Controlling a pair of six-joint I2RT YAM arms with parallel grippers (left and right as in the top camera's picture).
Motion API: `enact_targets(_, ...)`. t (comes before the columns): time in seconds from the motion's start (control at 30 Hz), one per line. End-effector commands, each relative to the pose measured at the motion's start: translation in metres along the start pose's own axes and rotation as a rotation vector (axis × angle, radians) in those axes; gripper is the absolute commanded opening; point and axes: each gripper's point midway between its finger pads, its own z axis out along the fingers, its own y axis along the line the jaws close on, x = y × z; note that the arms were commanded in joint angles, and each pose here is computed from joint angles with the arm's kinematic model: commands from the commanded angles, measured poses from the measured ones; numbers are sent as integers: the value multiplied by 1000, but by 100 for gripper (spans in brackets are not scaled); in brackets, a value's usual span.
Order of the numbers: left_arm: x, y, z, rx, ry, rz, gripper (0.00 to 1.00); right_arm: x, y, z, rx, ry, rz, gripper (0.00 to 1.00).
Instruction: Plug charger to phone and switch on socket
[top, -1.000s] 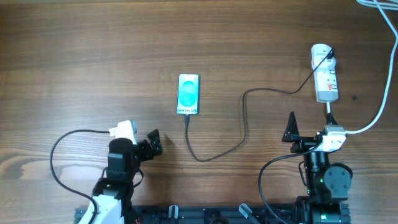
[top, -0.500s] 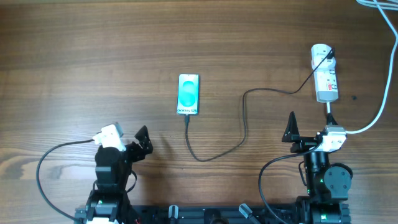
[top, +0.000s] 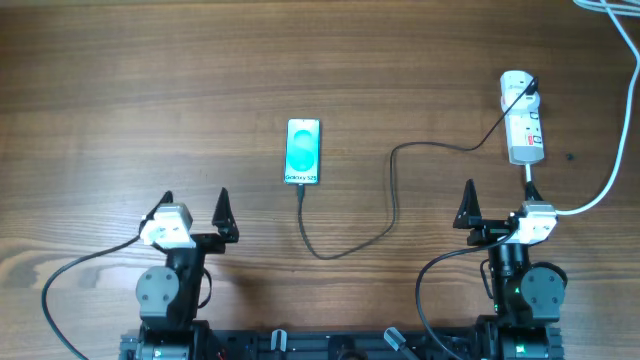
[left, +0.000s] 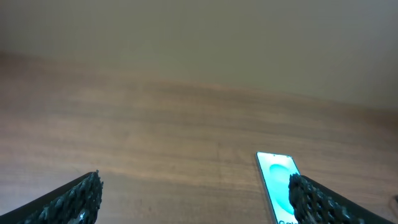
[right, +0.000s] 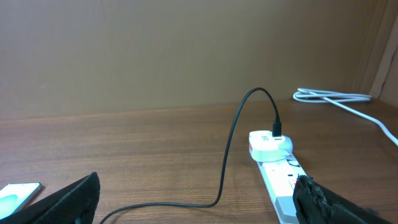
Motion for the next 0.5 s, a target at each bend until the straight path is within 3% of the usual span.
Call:
enact_targets(0.0,-6,1,-2,-10,-30,89,100,-3,2,-1,-8,-16,13,100)
enact_targets(0.47,-5,-6,-2,32,-27,118,100,-3,2,-1,-8,-16,13,100)
